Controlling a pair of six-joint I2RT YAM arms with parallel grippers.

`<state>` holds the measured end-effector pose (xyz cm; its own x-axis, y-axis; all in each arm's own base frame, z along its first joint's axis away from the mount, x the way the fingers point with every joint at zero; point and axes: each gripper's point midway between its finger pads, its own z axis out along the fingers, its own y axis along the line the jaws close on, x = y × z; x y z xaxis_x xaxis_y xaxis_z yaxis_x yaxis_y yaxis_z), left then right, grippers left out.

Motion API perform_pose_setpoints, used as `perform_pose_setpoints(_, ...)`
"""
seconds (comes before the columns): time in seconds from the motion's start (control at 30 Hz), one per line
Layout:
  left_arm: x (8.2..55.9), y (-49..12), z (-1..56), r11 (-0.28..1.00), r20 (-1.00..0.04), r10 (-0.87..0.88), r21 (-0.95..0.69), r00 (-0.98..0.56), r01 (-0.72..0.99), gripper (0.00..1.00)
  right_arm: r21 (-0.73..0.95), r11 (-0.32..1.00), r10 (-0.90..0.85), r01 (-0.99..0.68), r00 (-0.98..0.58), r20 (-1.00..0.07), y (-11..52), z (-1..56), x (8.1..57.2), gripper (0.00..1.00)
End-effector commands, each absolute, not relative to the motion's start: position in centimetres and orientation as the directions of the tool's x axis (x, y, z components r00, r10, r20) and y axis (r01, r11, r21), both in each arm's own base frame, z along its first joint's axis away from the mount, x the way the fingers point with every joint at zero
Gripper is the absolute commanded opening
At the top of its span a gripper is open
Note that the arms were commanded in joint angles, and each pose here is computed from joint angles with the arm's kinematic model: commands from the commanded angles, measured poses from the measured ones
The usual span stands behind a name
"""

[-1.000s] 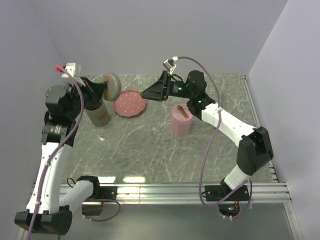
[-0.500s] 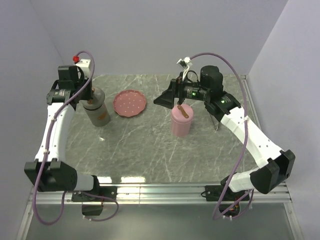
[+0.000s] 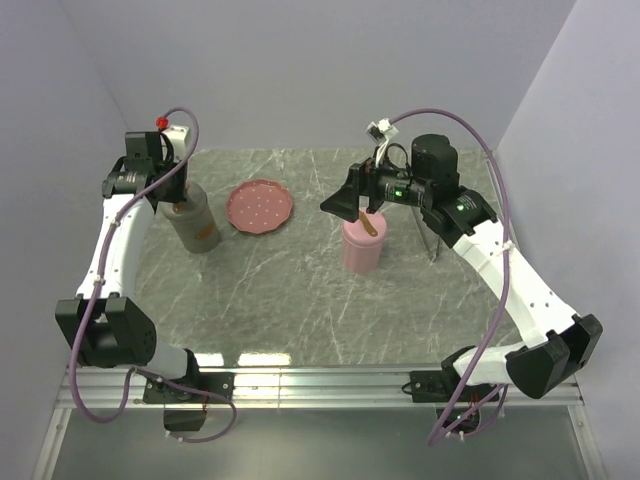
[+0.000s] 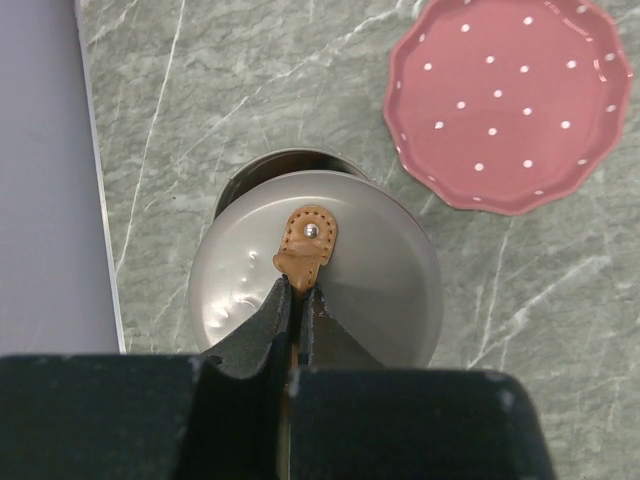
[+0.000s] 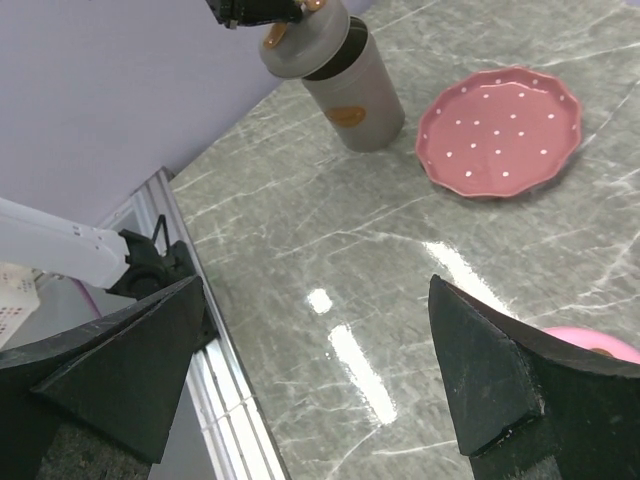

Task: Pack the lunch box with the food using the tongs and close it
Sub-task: Put the lid back on the lunch box

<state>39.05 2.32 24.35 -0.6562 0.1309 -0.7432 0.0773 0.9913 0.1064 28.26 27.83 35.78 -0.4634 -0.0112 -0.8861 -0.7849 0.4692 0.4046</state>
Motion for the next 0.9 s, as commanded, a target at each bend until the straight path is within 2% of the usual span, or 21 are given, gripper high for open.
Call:
perform_pose_setpoints(0.0,40.4,3.2,24.8,0.989,-0.765,0.144,0.13,-0.628,0.068,0.0,0.35,0.486,0.008,-0.801,-0.396,-0.918,26.8,37.7,28.0,1.0)
perform_pose_setpoints(0.4,41.8,3.2,22.2,0.992,-0.734,0.126,0.085,-0.668,0.093,0.0,0.361,0.474,0.014,-0.803,-0.402,-0.915,26.7,37.4,27.5,1.0)
perform_pose_setpoints(0.87,40.5,3.4,17.5,0.99,-0.678,0.138,0.088,-0.722,0.106,0.0,0.381,0.472,0.019,-0.795,-0.423,-0.906,26.5,36.9,27.7,1.0)
